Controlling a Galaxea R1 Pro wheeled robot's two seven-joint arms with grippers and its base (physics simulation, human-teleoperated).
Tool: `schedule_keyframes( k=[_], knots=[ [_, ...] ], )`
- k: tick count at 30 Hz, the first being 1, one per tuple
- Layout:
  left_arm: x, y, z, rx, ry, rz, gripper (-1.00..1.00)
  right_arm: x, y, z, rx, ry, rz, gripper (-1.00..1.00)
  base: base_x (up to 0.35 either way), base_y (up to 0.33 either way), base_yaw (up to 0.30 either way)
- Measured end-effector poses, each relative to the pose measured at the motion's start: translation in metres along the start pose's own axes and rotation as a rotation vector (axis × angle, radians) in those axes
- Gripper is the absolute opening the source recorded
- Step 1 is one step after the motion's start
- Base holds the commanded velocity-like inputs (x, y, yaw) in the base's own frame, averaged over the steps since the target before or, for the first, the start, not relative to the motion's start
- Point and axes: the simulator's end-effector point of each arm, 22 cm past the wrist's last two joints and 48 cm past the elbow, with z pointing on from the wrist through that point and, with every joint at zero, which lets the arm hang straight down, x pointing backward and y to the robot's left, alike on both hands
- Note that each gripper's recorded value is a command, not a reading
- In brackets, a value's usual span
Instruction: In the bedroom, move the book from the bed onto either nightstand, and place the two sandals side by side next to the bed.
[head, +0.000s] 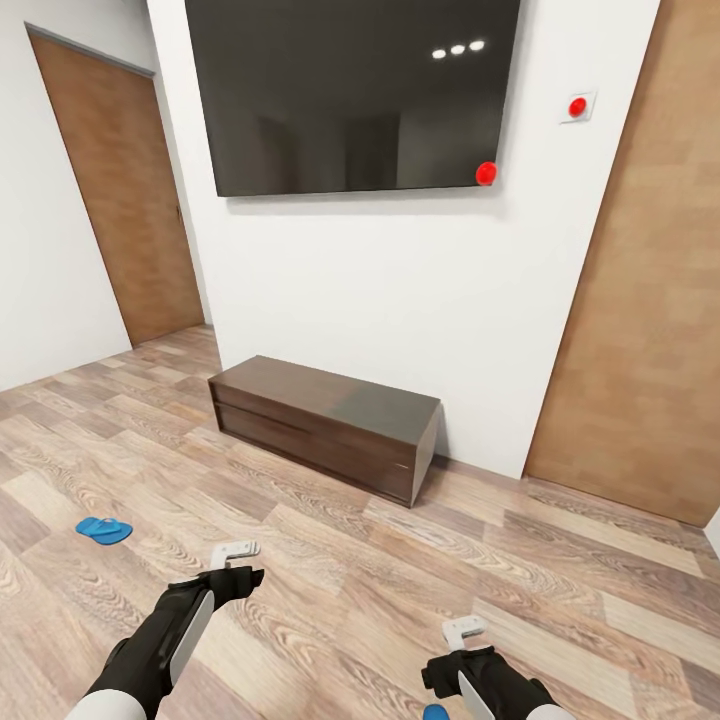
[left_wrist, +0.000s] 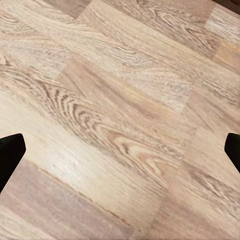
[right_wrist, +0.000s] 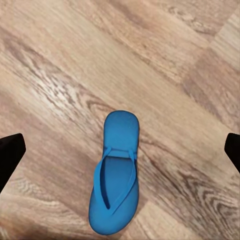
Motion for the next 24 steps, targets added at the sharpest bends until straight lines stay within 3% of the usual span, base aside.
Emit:
schedule_keyframes(
  k=[24],
  knots=[
    [-0.0002, 0.0003, 0.0, -0.001, -0.001, 0.0, 1.0, 0.0, 0.0, 0.0, 0.0, 0.0, 0.0, 1.0, 0.012, 0.0, 0.0]
  ],
)
